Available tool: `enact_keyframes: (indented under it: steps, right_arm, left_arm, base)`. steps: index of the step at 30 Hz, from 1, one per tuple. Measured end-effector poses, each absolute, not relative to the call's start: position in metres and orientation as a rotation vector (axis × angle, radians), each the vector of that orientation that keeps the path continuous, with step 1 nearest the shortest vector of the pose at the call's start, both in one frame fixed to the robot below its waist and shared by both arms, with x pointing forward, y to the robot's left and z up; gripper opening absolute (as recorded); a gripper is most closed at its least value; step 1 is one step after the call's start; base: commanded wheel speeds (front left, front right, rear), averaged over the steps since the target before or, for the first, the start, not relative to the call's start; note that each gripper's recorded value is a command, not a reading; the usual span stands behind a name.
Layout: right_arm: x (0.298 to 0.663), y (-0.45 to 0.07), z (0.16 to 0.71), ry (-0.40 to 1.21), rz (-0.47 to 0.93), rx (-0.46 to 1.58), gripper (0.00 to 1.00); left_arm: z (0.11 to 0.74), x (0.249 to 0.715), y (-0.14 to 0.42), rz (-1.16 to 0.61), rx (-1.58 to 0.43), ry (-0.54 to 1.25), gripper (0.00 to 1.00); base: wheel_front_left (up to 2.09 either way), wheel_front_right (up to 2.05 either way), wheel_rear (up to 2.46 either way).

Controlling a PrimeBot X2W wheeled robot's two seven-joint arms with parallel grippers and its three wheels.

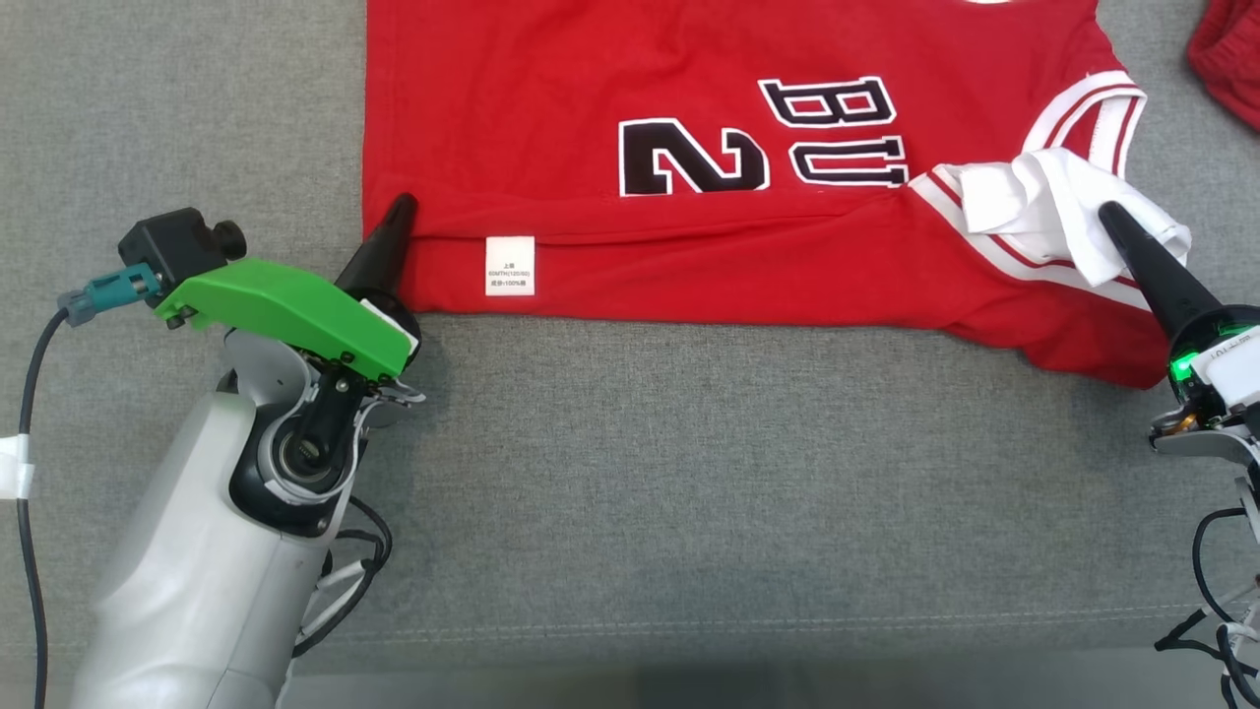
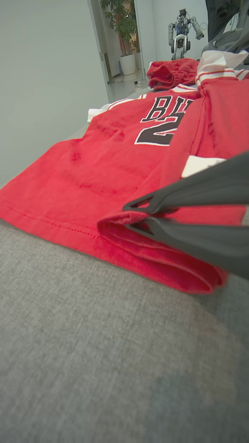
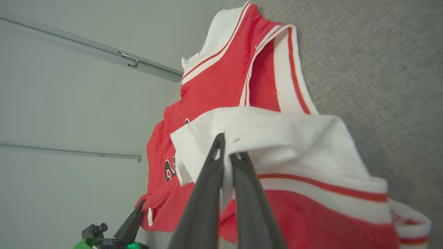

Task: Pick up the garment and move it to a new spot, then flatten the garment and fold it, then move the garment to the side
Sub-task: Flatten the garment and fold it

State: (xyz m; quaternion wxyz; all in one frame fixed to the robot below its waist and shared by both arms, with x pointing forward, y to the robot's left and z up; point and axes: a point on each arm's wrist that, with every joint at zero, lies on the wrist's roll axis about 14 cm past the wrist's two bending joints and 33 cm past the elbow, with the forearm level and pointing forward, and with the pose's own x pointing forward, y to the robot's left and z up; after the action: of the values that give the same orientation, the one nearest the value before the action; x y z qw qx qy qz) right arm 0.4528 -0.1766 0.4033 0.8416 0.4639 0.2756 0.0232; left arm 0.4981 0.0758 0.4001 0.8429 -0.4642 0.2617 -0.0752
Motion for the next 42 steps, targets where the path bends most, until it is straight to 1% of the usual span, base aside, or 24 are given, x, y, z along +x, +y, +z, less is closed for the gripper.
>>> enact_keyframes:
  steps: [1, 2, 3, 4, 5, 6, 8, 9, 10, 11, 12, 22, 29, 31, 33, 37, 42]
  right_arm:
    - [0.452, -0.176, 0.404, 0.584, 0.050, 0.980, 0.00]
    - [0.452, -0.177, 0.404, 0.583, 0.049, 0.980, 0.04]
    - [0.452, -0.177, 0.404, 0.583, 0.047, 0.978, 0.11]
    - [0.451, -0.178, 0.403, 0.584, 0.045, 0.973, 0.20]
    - [0.451, -0.178, 0.403, 0.586, 0.043, 0.971, 0.27]
    - [0.450, -0.178, 0.402, 0.589, 0.040, 0.971, 0.44]
    - [0.448, -0.177, 0.402, 0.590, 0.040, 0.970, 0.47]
    - [0.448, -0.177, 0.403, 0.589, 0.041, 0.968, 0.54]
    - [0.448, -0.177, 0.403, 0.589, 0.041, 0.968, 0.75]
    - [0.447, -0.177, 0.404, 0.588, 0.040, 0.967, 0.99]
    - [0.447, -0.178, 0.405, 0.586, 0.039, 0.966, 1.00]
    - [0.444, -0.194, 0.416, 0.533, 0.004, 0.934, 1.00]
    - [0.439, -0.195, 0.424, 0.495, -0.010, 0.951, 1.00]
    - [0.432, -0.189, 0.420, 0.509, -0.011, 0.970, 1.00]
    - [0.416, -0.171, 0.412, 0.546, -0.010, 1.029, 1.00]
    - [0.391, -0.147, 0.397, 0.614, -0.018, 1.099, 1.00]
    - [0.381, -0.142, 0.391, 0.614, -0.062, 1.158, 1.00]
  left_arm:
    - [0.400, 0.498, 0.076, -0.157, -0.979, 0.553, 0.33]
    - [0.400, 0.497, 0.076, -0.155, -0.978, 0.554, 0.44]
    - [0.399, 0.497, 0.076, -0.154, -0.978, 0.556, 0.52]
    - [0.399, 0.497, 0.076, -0.153, -0.977, 0.558, 0.89]
    - [0.398, 0.497, 0.076, -0.152, -0.971, 0.558, 1.00]
    - [0.398, 0.496, 0.076, -0.149, -0.969, 0.559, 1.00]
    - [0.398, 0.496, 0.076, -0.145, -0.965, 0.557, 1.00]
    - [0.399, 0.495, 0.076, -0.147, -0.965, 0.555, 1.00]
    - [0.399, 0.495, 0.076, -0.147, -0.965, 0.555, 1.00]
    - [0.401, 0.495, 0.075, -0.149, -0.964, 0.553, 1.00]
    - [0.402, 0.495, 0.074, -0.152, -0.961, 0.550, 1.00]
    - [0.415, 0.493, 0.073, -0.152, -0.963, 0.520, 1.00]
    - [0.420, 0.486, 0.072, -0.136, -0.985, 0.498, 1.00]
    - [0.420, 0.482, 0.075, -0.121, -0.990, 0.487, 1.00]
    - [0.419, 0.474, 0.078, -0.102, -1.002, 0.478, 1.00]
    - [0.412, 0.459, 0.072, -0.094, -1.021, 0.500, 1.00]
    - [0.409, 0.449, 0.063, -0.107, -1.038, 0.518, 1.00]
  base:
    - [0.00, 0.00, 0.00]
    - [0.00, 0.00, 0.00]
    - [0.00, 0.00, 0.00]
    - [0.00, 0.00, 0.00]
    - [0.00, 0.00, 0.00]
    - [0.00, 0.00, 0.00]
    - [0.00, 0.00, 0.00]
    - [0.00, 0.00, 0.00]
    - [0.00, 0.00, 0.00]
    - [0.00, 0.00, 0.00]
    - [0.00, 0.00, 0.00]
    - [0.00, 0.00, 0.00]
    - [0.00, 0.00, 0.00]
    - [0.00, 0.00, 0.00]
    - [0.00, 0.00, 0.00]
    - [0.00, 0.00, 0.00]
    - [0.00, 0.00, 0.00]
